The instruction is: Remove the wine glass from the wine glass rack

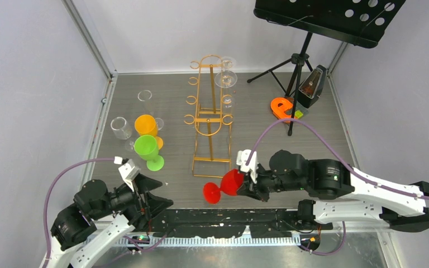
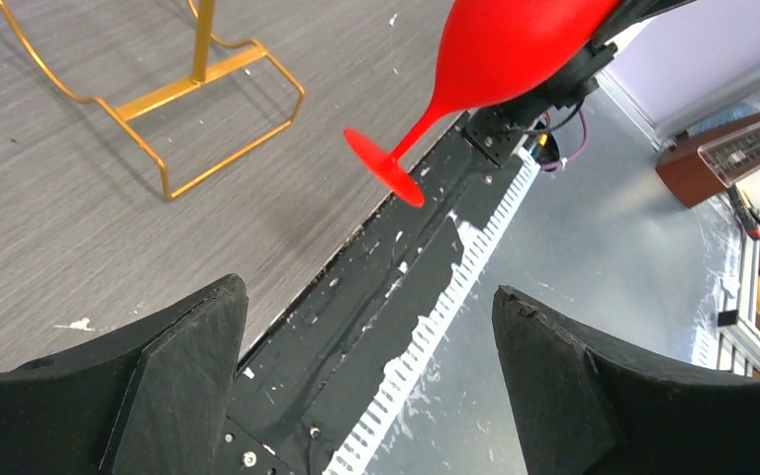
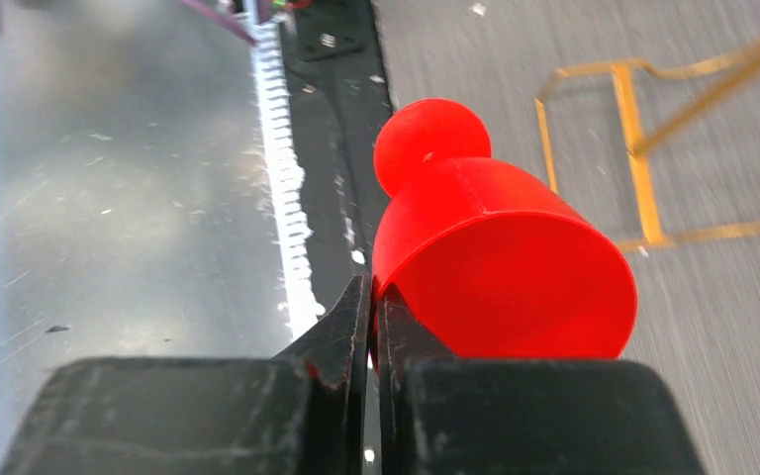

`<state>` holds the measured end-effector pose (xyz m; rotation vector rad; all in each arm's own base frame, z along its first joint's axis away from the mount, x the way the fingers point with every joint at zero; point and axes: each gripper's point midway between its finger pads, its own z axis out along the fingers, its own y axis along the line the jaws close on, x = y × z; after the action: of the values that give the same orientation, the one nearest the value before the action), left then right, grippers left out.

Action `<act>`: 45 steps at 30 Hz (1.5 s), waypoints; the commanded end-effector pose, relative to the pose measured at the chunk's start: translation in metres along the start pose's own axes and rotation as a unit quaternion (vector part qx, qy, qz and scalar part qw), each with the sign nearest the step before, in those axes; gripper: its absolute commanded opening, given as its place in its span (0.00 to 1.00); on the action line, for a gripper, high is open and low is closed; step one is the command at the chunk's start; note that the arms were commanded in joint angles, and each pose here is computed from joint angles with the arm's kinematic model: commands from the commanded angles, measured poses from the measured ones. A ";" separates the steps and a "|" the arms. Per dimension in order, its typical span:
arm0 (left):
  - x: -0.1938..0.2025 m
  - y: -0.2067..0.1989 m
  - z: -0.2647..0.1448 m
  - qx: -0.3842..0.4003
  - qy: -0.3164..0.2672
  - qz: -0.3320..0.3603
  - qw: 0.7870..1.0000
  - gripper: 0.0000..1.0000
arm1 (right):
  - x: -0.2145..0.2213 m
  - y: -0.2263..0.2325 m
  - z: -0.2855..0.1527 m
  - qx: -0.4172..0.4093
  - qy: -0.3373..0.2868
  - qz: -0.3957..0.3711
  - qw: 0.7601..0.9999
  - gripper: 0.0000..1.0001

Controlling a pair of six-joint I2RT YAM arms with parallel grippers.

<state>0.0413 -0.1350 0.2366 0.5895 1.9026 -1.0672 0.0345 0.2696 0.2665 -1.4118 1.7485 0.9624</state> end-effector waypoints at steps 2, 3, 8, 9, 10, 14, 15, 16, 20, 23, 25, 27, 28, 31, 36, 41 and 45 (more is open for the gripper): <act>-0.027 -0.001 0.006 -0.006 -0.047 0.009 0.999 0.91 | 0.013 -0.046 -0.045 0.169 0.017 0.088 0.982 0.06; -0.028 0.000 0.007 -0.008 -0.045 0.010 0.999 0.91 | 0.018 -0.054 -0.053 0.199 0.022 0.105 0.974 0.06; -0.029 0.004 0.013 -0.015 -0.044 0.011 0.999 0.92 | 0.030 -0.084 -0.078 0.292 0.025 0.159 0.943 0.06; -0.028 0.005 0.014 -0.015 -0.045 0.011 0.999 0.91 | 0.034 -0.094 -0.084 0.315 0.026 0.171 0.933 0.06; -0.029 0.006 0.015 -0.016 -0.046 0.012 0.999 0.91 | 0.035 -0.098 -0.088 0.326 0.025 0.175 0.929 0.06; -0.031 0.008 0.018 -0.020 -0.051 0.015 0.998 0.92 | 0.046 -0.129 -0.100 0.381 0.036 0.196 0.903 0.06; -0.031 0.009 0.019 -0.021 -0.052 0.016 0.998 0.91 | 0.048 -0.139 -0.105 0.397 0.039 0.200 0.895 0.06; -0.032 0.009 0.019 -0.022 -0.051 0.017 0.998 0.92 | 0.048 -0.143 -0.101 0.395 0.041 0.205 0.895 0.06; -0.034 0.009 0.019 -0.023 -0.055 0.026 0.998 0.92 | 0.050 -0.171 -0.103 0.414 0.060 0.218 0.882 0.05; -0.034 0.011 0.020 -0.026 -0.055 0.030 0.998 0.92 | 0.059 -0.194 -0.103 0.428 0.091 0.230 0.869 0.05; -0.033 0.011 0.021 -0.024 -0.054 0.030 0.998 0.92 | 0.061 -0.208 -0.103 0.434 0.103 0.236 0.864 0.06; -0.030 0.013 0.023 -0.026 -0.052 0.028 0.998 0.92 | 0.062 -0.222 -0.104 0.439 0.114 0.243 0.858 0.06; -0.030 0.013 0.023 -0.025 -0.053 0.028 0.998 0.92 | 0.059 -0.229 -0.107 0.441 0.114 0.244 0.856 0.06; -0.029 0.014 0.023 -0.026 -0.054 0.030 0.998 0.93 | 0.063 -0.247 -0.101 0.436 0.138 0.255 0.852 0.05; -0.029 0.015 0.022 -0.030 -0.055 0.029 0.998 0.93 | 0.058 -0.276 -0.098 0.429 0.150 0.265 0.850 0.06; -0.030 0.016 0.020 -0.033 -0.060 0.029 0.997 0.93 | 0.059 -0.305 -0.091 0.422 0.168 0.282 0.845 0.06; -0.031 0.016 0.018 -0.032 -0.068 0.032 0.997 0.94 | 0.062 -0.327 -0.093 0.426 0.176 0.299 0.836 0.05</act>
<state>0.0722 -0.1425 0.2371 0.5408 1.8598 -0.9805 0.3179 0.1152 0.2003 -0.4687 2.5624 0.0556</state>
